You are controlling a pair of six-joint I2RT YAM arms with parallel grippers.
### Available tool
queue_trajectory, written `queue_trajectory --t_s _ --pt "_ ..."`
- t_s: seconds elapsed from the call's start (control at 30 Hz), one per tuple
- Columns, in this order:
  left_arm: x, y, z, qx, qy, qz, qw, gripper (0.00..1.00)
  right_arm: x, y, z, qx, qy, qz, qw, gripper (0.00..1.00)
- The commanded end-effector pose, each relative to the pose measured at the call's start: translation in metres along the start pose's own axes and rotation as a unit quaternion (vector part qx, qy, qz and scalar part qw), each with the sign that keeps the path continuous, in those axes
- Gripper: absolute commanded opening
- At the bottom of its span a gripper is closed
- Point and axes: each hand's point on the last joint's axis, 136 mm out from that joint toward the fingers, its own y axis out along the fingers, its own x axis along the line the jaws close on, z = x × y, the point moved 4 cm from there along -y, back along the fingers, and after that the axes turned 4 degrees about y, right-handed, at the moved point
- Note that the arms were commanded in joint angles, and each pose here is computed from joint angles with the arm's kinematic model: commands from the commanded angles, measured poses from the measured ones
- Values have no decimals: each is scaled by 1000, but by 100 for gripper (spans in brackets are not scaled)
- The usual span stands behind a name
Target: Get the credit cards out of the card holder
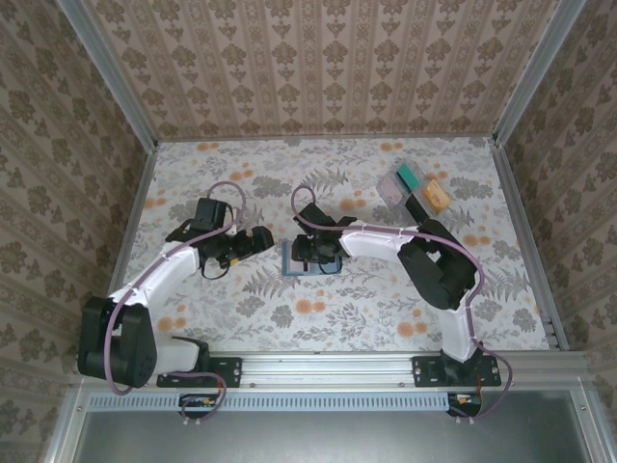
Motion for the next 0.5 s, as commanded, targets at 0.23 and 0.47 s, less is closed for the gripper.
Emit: queue_trajectory --t_s 0.23,0.47 --pt "-16 8 1 6 3 20 1000 100 -24 -12 21 22 15 0 1000 42" --pt "-36 20 7 13 8 39 999 100 0 -44 3 -12 27 -68 997 43"
